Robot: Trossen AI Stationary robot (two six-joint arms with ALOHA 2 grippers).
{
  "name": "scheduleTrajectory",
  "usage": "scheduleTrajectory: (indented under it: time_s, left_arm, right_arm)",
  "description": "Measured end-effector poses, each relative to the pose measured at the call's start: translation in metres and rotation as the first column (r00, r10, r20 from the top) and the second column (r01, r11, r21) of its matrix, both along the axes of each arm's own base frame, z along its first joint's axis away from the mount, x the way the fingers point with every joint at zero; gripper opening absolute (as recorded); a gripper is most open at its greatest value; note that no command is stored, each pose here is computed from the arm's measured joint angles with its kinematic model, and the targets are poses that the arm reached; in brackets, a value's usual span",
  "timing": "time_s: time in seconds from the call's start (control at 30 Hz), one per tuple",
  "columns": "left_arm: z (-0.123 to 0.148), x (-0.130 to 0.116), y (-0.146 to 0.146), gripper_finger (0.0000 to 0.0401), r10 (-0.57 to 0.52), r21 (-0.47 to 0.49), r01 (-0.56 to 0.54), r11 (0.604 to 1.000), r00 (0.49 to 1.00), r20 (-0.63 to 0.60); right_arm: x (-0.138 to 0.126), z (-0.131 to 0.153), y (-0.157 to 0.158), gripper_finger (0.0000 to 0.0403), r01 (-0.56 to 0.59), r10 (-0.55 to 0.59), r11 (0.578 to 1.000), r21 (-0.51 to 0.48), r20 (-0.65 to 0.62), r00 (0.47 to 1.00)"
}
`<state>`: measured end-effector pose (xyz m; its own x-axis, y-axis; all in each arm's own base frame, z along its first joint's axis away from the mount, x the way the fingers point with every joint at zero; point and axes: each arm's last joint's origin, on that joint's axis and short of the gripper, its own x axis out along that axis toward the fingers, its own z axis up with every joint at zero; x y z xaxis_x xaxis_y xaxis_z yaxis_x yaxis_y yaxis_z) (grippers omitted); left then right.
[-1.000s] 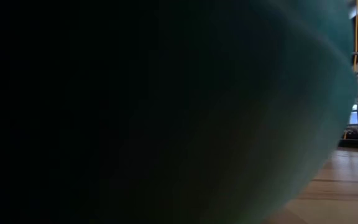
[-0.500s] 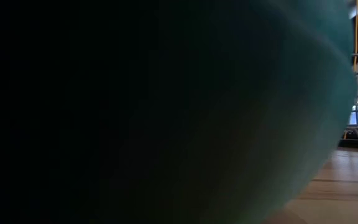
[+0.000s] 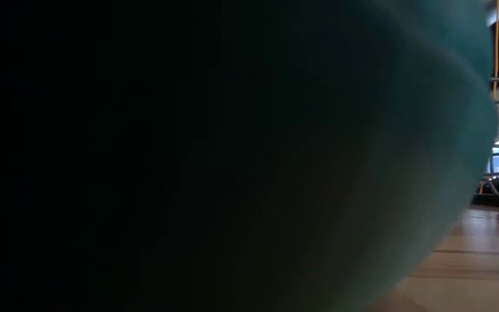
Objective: Sort dishes
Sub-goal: Put the green plate in the dish rack
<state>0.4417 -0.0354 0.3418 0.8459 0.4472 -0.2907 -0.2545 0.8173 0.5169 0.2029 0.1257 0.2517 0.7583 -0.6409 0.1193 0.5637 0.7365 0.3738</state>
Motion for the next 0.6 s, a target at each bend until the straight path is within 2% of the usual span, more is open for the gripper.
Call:
scheduleTrajectory:
  time_s: [0.3,0.5,0.6]
  left_arm:
    - [0.0000,0.0001,-0.0001,0.0000,-0.010,-0.003,0.010,1.000,1.000,-0.001]
    - [-0.0008,0.0016,-0.0021,0.0000,-0.157,0.011,0.158,0.987,0.987,-0.036]
    - [-0.0009,0.0017,-0.0024,0.0010,-0.186,0.053,0.189,0.980,0.981,-0.062]
  right_arm:
    - [-0.0003,-0.0002,-0.0004,0.0084,0.017,-0.017,1.000,0.005,-0.009,1.000]
    - [-0.0002,0.0000,-0.0002,0.0085,0.008,-0.008,1.000,0.000,-0.006,1.000]
    - [-0.0002,0.0000,-0.0002,0.0086,0.007,-0.007,1.000,0.000,-0.005,1.000]
